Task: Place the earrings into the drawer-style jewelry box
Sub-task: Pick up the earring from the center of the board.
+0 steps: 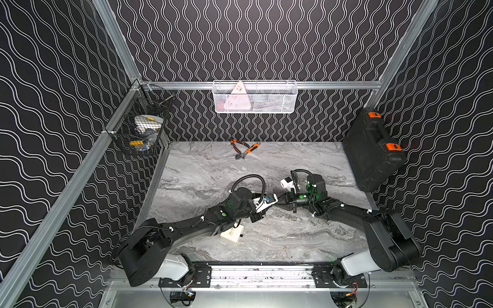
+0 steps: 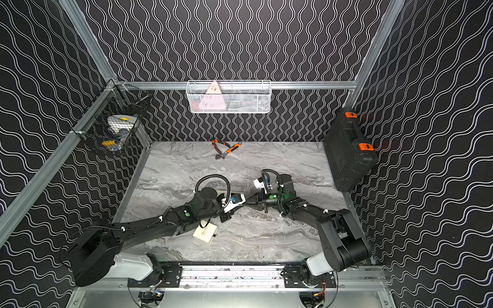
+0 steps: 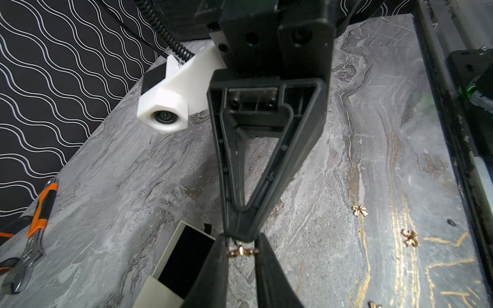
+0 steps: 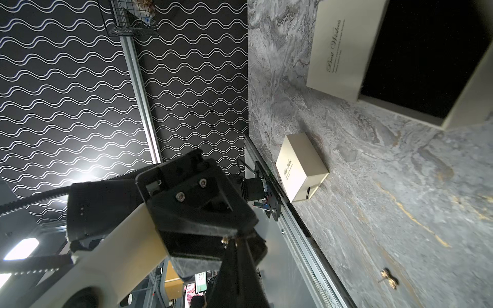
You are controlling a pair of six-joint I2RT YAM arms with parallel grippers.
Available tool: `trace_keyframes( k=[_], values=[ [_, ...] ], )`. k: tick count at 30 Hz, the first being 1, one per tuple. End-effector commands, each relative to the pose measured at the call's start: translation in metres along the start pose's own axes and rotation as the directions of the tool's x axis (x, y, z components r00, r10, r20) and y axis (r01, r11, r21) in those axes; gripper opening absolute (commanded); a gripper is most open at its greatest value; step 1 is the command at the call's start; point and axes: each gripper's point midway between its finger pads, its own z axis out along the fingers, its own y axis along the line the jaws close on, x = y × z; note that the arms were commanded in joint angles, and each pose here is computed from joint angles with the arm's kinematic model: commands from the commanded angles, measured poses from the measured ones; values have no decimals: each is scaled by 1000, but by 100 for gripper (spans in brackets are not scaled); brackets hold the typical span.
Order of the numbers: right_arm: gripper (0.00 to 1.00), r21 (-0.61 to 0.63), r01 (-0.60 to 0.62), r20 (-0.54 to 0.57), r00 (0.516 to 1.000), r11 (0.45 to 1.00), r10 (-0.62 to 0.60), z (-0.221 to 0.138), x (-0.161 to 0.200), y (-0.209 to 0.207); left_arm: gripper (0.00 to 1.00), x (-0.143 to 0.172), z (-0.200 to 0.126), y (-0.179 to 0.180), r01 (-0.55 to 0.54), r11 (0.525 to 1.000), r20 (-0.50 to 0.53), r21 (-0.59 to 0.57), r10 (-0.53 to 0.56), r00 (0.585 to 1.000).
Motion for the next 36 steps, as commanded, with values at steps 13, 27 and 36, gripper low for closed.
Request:
trace_keyframes(
  k=[13, 27, 36],
  values=[
    [0, -24, 29, -1, 1000, 999, -29, 1, -1, 3, 4, 5, 3, 7, 60, 998, -38, -34, -61, 997],
    [51, 57, -4, 87, 996, 998, -1, -23, -5, -14, 0, 25, -16, 23, 404, 893, -228, -201, -443, 867],
    [53, 498, -20, 204, 974, 867, -94, -55, -30, -60, 0, 51, 16, 24, 727, 616, -589, -302, -721, 366]
  ],
)
